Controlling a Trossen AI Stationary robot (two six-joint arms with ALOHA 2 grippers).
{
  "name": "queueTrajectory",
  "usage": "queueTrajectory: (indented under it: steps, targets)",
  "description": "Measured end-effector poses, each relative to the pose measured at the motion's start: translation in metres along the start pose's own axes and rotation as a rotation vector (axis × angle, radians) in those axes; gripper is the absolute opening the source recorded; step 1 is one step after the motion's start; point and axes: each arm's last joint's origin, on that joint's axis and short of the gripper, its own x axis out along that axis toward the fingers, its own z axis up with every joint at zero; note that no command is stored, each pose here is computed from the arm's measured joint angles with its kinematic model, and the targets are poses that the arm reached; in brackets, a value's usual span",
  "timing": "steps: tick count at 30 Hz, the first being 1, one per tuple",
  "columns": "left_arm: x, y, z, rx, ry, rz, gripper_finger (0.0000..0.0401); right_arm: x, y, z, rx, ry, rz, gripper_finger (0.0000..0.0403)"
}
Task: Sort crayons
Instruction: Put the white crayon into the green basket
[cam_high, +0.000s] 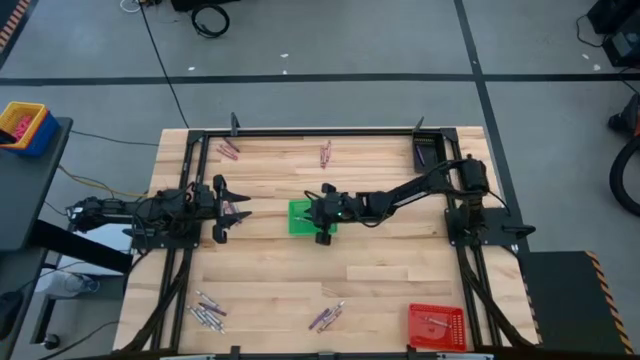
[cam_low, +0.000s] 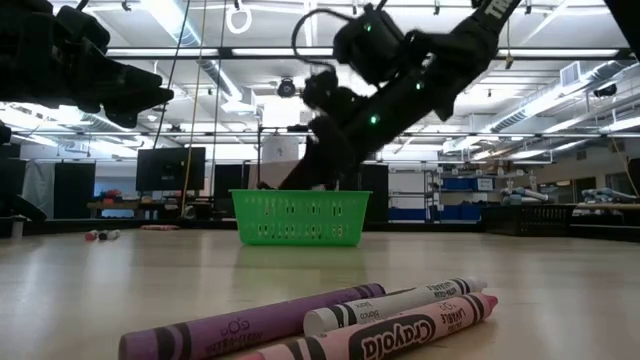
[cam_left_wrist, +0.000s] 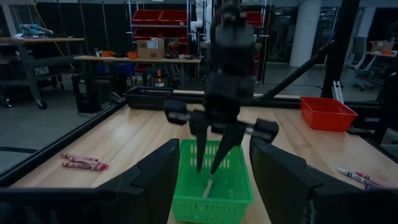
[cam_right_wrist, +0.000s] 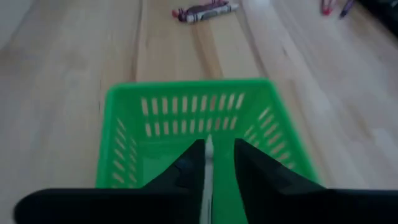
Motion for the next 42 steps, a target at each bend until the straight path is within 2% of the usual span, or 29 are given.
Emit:
queueTrajectory:
  steps: [5,8,12,15,20,24,27,32,38,42]
  targets:
    - [0.0,0.0,0.0,0.0,-0.001,0.001,0.0208,-0.023,0.002,0.019,-0.01,-0.023,-0.006,0.0138]
    - [0.0,0.0,0.0,0.0,0.0,0.0,0.0208,-0.045,0.014,0.031,-0.024,-0.027,0.102,0.0148]
    - [0.0,0.0,0.0,0.0,0.0,0.0,0.0208,-0.07,0.062,0.034,-0.069,-0.006,0.383,0.0146]
    - [0.0,0.0,0.0,0.0,-0.001,0.0,0.0208,-0.087,0.109,0.025,-0.155,0.005,0.483,0.0143]
    - [0.0,0.0,0.0,0.0,0.0,0.0,0.0208,-0.1,0.173,-0.008,-0.258,0.034,0.517,0.0143]
    - [0.0,0.0,0.0,0.001,0.003,0.0,0.0208,-0.099,0.199,-0.034,-0.305,0.078,0.458,0.0142]
    - [0.0,0.0,-0.001,0.001,0.008,0.001,0.0208,-0.094,0.203,-0.045,-0.307,0.108,0.433,0.0142]
    - [0.0,0.0,-0.001,0.001,0.007,0.0,0.0208,-0.085,0.191,-0.042,-0.268,0.097,0.414,0.0142]
    - [0.0,0.0,-0.001,0.001,0.007,0.001,0.0208,-0.079,0.177,-0.058,-0.226,0.073,0.499,0.0142]
    - [0.0,0.0,-0.001,0.001,0.007,0.0,0.0208,-0.082,0.173,-0.068,-0.19,-0.012,0.533,0.0142]
